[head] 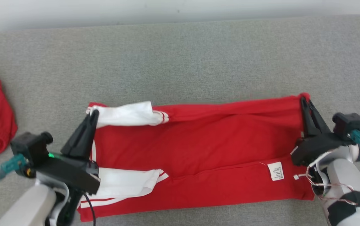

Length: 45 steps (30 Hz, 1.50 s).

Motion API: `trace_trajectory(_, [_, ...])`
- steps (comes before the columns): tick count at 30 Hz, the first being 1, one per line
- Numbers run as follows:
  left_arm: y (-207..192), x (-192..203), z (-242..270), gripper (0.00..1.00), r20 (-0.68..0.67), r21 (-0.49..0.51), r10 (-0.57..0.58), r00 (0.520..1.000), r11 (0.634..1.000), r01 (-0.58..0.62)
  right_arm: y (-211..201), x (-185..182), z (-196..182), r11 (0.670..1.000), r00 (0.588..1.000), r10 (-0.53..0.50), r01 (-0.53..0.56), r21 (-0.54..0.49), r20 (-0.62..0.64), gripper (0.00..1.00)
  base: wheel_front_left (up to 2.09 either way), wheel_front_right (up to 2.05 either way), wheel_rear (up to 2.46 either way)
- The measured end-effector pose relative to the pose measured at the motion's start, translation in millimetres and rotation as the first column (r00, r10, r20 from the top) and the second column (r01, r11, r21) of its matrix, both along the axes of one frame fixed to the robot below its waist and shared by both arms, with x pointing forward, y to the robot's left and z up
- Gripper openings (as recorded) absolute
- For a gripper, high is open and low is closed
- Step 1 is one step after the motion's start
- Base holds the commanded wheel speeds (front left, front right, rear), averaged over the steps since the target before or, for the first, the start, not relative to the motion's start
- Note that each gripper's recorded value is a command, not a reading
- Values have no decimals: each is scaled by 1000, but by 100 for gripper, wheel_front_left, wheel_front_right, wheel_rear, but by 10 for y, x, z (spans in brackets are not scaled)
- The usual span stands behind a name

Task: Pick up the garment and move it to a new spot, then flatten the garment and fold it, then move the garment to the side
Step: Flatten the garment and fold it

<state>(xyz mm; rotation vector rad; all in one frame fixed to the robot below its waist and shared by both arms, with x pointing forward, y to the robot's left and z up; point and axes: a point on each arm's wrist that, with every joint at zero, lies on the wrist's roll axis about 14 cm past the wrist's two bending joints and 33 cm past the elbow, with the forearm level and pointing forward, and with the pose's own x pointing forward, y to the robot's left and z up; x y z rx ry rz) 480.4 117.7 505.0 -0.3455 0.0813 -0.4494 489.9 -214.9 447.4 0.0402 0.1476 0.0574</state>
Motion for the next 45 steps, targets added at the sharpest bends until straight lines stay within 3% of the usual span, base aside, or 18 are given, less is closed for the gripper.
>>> trace_trajectory(13, [96, -456, -265, 0, -78, -71, 92, 993, 993, -97, -41, -281, 139, 999, 998, -20, 18, 33, 67, 0, 0, 0, 0])
trace_trajectory(14, [104, -531, -348, 0, -104, -81, 104, 989, 990, -113, -64, -339, 127, 999, 998, -28, 26, 38, 64, 15, 0, 0, 0])
trace_trajectory(15, [95, -574, -390, 0, -112, -72, 104, 988, 991, -112, -72, -364, 122, 999, 997, -31, 29, 40, 64, 44, 0, 0, 0])
trace_trajectory(16, [87, -608, -414, 0, -117, -71, 101, 988, 991, -110, -78, -382, 123, 999, 997, -34, 31, 42, 64, 93, 0, 0, 0])
trace_trajectory(17, [85, -636, -443, 0, -125, -70, 105, 987, 991, -114, -74, -397, 127, 999, 997, -33, 31, 43, 66, 93, 0, 0, 0])
trace_trajectory(18, [89, -661, -472, 0, -134, -70, 111, 985, 990, -121, -72, -413, 130, 999, 997, -34, 31, 45, 68, 100, 0, 0, 0])
trace_trajectory(19, [93, -683, -495, 0, -139, -67, 114, 984, 990, -124, -72, -425, 141, 998, 997, -36, 32, 49, 72, 100, 0, 0, 0])
trace_trajectory(20, [105, -696, -505, 38, -139, -61, 121, 983, 990, -130, -76, -438, 148, 998, 997, -38, 34, 53, 74, 100, 0, 0, 0])
trace_trajectory(21, [127, -699, -505, 97, -134, -50, 131, 982, 989, -139, -74, -450, 159, 998, 996, -39, 35, 59, 78, 100, 0, 0, 0])
trace_trajectory(31, [379, -697, -267, 100, -25, -20, 245, 969, 969, -246, -109, -604, 231, 997, 994, -39, 33, 64, 98, 100, 0, 0, 0])
trace_trajectory(39, [752, -786, 16, 100, 136, 96, 366, 921, 920, -380, -182, -722, -10, 995, 998, -61, 62, 75, -14, 100, 0, 0, 0])
trace_trajectory(45, [976, -926, 21, 100, 163, 139, 428, 889, 882, -450, -143, -783, -220, 993, 993, -62, 71, 91, -101, 100, 0, 0, 0])
